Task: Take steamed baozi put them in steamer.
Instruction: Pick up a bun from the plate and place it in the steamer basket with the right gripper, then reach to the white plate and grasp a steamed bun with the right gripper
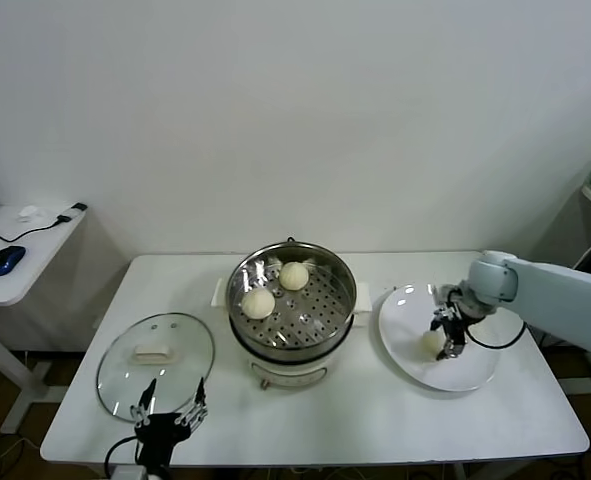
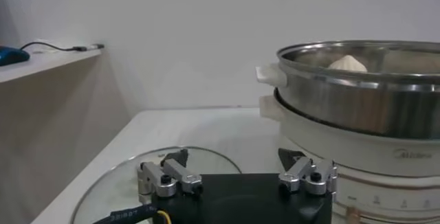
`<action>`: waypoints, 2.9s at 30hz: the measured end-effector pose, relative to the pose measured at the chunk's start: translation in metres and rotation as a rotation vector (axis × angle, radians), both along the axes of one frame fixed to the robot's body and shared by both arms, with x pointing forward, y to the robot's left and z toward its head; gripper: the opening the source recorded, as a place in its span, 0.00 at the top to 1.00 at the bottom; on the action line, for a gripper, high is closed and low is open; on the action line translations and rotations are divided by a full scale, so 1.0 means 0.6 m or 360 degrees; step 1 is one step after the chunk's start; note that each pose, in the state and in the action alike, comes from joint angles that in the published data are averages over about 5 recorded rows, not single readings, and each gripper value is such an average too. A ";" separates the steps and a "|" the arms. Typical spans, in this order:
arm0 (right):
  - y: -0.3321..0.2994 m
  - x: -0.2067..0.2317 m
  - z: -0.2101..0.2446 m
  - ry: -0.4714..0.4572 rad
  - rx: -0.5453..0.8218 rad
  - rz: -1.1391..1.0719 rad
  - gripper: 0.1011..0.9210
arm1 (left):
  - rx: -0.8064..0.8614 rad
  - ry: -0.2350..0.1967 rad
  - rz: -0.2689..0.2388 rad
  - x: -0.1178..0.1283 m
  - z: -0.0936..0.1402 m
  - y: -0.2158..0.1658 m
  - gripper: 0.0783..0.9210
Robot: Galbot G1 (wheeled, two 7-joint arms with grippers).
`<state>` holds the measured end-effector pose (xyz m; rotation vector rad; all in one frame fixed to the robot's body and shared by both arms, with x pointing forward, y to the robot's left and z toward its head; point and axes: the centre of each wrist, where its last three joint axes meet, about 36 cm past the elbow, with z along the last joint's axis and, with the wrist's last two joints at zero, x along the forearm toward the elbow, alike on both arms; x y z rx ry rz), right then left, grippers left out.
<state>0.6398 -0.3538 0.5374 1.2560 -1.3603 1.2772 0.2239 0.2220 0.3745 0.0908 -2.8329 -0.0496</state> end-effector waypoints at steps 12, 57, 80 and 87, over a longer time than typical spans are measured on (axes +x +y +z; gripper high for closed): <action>0.246 0.049 0.292 -0.0271 0.0067 0.0816 0.31 | -0.0007 -0.0017 -0.0008 0.010 0.006 -0.003 0.12; 0.515 -0.037 0.124 -0.0283 -0.0131 0.2266 0.12 | 0.0016 -0.0013 0.0000 0.001 -0.009 0.003 0.12; -0.004 0.036 0.209 -0.0168 -0.0083 0.0506 0.12 | 0.0009 -0.0029 -0.0004 0.007 0.001 0.003 0.12; -0.110 0.018 0.089 -0.0059 -0.0058 0.0165 0.12 | 0.0010 -0.0015 0.0003 -0.001 0.009 0.003 0.12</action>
